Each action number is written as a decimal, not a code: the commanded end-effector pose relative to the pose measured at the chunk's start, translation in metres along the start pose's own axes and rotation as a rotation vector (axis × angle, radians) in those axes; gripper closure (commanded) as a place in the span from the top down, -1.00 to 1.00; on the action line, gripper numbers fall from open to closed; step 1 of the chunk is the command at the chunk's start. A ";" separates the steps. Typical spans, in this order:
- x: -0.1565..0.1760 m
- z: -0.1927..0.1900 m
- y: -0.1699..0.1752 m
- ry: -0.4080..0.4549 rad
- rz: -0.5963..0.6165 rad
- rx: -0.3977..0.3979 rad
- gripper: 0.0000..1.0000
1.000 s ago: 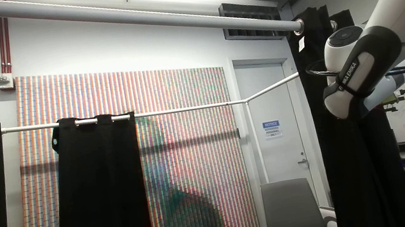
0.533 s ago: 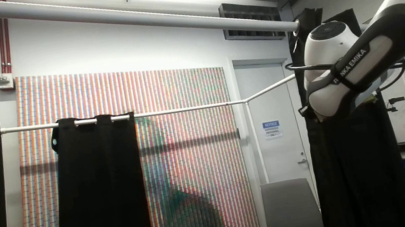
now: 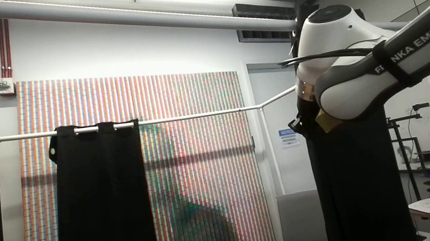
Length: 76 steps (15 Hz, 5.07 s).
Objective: Pull the curtain to the left
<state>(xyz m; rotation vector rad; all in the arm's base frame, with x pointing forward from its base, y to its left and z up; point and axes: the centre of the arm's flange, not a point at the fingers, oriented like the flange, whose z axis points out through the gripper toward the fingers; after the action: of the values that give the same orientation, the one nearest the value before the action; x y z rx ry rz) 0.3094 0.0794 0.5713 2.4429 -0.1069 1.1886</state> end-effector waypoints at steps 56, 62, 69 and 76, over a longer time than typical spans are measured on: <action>-0.013 -0.005 -0.315 -0.383 -0.836 0.319 1.00; 0.006 0.011 -0.245 -0.457 -0.567 0.229 1.00; -0.008 0.010 -0.141 -0.559 -0.322 0.090 1.00; -0.026 -0.013 -0.081 -0.695 -0.168 0.163 1.00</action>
<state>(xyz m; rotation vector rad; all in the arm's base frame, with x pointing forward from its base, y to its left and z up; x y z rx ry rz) 0.3309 0.1814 0.5161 2.7659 0.0540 0.2437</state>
